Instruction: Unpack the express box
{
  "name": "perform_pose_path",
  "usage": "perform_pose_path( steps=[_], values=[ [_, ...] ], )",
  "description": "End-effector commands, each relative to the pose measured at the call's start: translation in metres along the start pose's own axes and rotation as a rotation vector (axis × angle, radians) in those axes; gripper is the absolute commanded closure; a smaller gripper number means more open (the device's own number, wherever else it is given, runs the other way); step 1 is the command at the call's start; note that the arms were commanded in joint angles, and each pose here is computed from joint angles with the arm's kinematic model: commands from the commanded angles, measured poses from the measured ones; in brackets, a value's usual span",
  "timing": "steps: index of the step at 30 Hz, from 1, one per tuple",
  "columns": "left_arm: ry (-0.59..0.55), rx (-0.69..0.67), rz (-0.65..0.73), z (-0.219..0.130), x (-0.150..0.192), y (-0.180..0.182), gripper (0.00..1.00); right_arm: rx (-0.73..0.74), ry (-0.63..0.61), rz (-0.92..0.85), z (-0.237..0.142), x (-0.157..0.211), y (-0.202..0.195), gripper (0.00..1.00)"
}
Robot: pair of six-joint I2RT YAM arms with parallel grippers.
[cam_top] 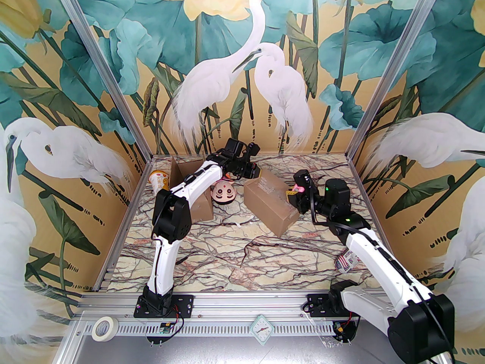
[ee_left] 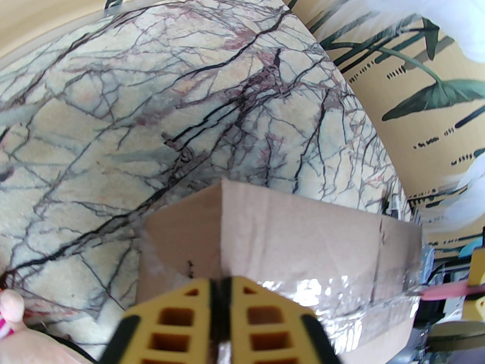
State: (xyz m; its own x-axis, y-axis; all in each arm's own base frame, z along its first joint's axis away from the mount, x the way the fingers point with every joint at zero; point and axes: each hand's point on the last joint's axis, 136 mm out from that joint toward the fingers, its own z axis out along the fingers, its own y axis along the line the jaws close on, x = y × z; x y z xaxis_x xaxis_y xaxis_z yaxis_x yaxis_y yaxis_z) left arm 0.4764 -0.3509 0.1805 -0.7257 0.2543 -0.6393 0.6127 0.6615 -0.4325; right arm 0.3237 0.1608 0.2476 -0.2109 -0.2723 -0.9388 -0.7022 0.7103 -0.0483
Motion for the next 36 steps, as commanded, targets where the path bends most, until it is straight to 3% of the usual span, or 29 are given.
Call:
perform_pose_path(
  steps=[1, 16, 36],
  values=[
    [0.063, -0.040, -0.039, 0.011, 0.022, 0.016, 0.99, -0.007, 0.003, 0.004, -0.002, -0.003, 0.001, 1.00],
    [0.030, -0.189, -0.048, -0.010, 0.012, 0.046, 1.00, 0.034, 0.014, 0.042, -0.030, 0.007, 0.012, 1.00],
    [0.035, -0.236, -0.062, -0.017, 0.021, 0.055, 1.00, 0.057, 0.082, 0.090, -0.044, 0.045, 0.023, 1.00]
  ],
)
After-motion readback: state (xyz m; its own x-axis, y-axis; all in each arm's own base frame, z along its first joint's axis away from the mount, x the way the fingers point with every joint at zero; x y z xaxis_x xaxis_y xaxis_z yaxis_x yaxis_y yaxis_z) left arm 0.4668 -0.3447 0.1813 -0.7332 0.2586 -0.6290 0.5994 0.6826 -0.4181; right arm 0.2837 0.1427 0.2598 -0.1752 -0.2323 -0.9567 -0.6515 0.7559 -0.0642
